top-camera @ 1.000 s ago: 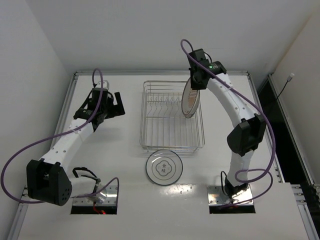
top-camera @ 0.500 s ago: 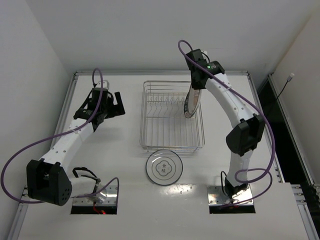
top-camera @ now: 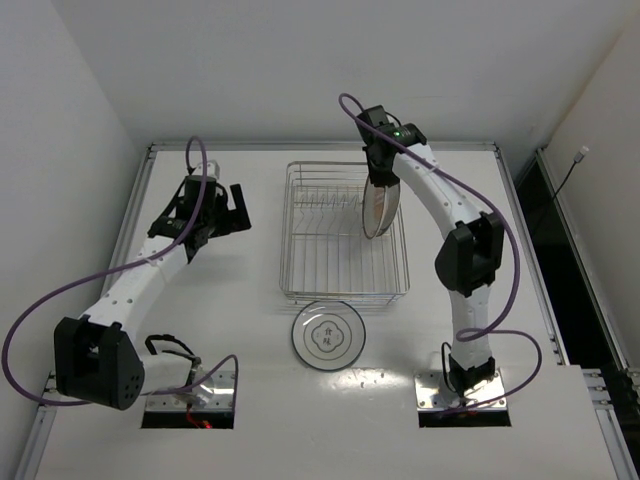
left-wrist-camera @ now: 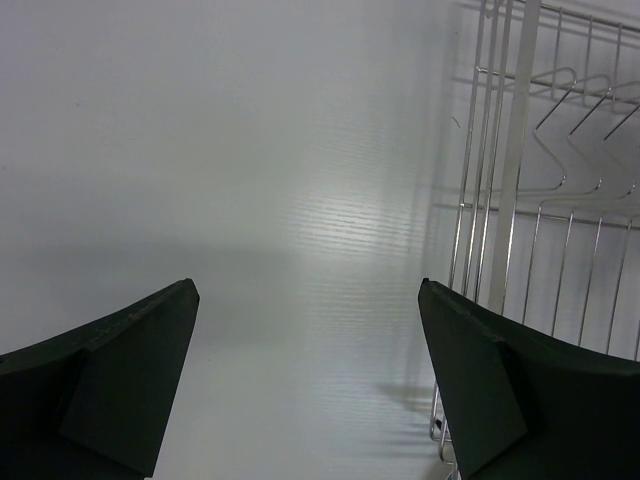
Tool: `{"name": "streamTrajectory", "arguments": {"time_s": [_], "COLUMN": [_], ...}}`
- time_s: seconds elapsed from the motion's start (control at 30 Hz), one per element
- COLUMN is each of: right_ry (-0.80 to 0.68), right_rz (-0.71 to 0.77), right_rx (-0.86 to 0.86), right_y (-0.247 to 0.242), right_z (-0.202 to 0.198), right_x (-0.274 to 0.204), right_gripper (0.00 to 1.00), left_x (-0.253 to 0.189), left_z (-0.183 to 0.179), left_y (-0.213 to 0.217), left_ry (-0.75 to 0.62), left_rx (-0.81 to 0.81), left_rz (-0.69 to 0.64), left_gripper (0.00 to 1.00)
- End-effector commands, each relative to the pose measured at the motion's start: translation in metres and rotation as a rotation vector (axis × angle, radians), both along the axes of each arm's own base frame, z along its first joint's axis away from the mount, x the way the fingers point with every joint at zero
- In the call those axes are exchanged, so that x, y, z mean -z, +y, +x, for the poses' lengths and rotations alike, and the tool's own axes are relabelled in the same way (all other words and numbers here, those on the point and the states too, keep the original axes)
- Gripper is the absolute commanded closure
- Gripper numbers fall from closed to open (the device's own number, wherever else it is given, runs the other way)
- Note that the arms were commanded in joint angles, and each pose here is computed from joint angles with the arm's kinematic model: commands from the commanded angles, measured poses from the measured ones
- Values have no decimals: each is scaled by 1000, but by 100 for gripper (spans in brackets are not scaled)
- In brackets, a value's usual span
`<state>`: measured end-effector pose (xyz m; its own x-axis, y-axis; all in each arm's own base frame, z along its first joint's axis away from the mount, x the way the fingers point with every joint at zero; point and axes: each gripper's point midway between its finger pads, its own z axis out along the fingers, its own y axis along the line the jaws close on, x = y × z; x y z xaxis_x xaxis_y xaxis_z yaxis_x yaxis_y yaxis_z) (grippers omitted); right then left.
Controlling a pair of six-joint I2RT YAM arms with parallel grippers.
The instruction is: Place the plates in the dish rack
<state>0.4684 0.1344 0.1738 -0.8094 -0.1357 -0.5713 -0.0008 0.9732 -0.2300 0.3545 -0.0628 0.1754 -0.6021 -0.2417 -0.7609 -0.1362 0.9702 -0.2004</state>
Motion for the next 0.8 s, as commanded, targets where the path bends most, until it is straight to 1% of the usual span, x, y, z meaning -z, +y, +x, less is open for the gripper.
{"name": "streamTrajectory", "arguments": {"time_s": [0.0,0.1,0.2,0.23,0.27,0.37,0.4,0.47,0.5,0.53,0.57,0.6,0.63,0.67,0.7,0.73,0.77], "right_ry": [-38,-35,-43,-50,-62,-84,-99,-127,-162,-197,-192,-281,-267,-296,-318,-340,-401], "right_rz": [24,31,35,37,42,43,54,71,86,106,120,198,216,261,321,351,397], "right_rx": [-27,-32,-32,-32,-32,-27,-21,-14,-14,-8,-18,-41,-59,-65,-81,-88,-103], "right_y": [4,5,4,3,2,-1,-3,-5,-8,-8,-8,-3,-3,0,6,7,6], "right_z": [7,7,3,3,-1,-4,-9,-14,-21,-23,-31,-39,-49,-56,-64,-69,-83], "right_x": [-20,-20,-21,-22,-29,-36,-44,-56,-71,-82,-79,-110,-101,-108,-115,-114,-137], "right_gripper": [100,97,89,82,80,78,77,74,73,66,61,55,45,39,33,28,21], "left_x": [-12,-9,-7,-3,-3,-5,-4,-1,-4,-7,-8,-11,-21,-11,-12,-12,-9], "left_z": [11,10,12,12,12,12,9,0,-7,-19,-27,-40,-53,-67,-80,-90,-106], "left_y": [-5,-11,-16,-16,-18,-23,-29,-37,-46,-50,-56,-68,-74,-80,-91,-96,-99], "left_ry": [-45,-32,-28,-17,-16,-24,-26,-13,-13,-21,-12,1,-18,23,39,47,58], "left_rx": [27,53,80,80,88,122,151,184,223,239,232,282,306,298,346,366,375], "left_rz": [-17,-34,-43,-42,-48,-61,-84,-121,-166,-201,-263,-334,-384,-456,-521,-561,-613], "left_gripper": [9,9,9,9,9,9,9,9,9,9,9,9,9,9,9,9,9]}}
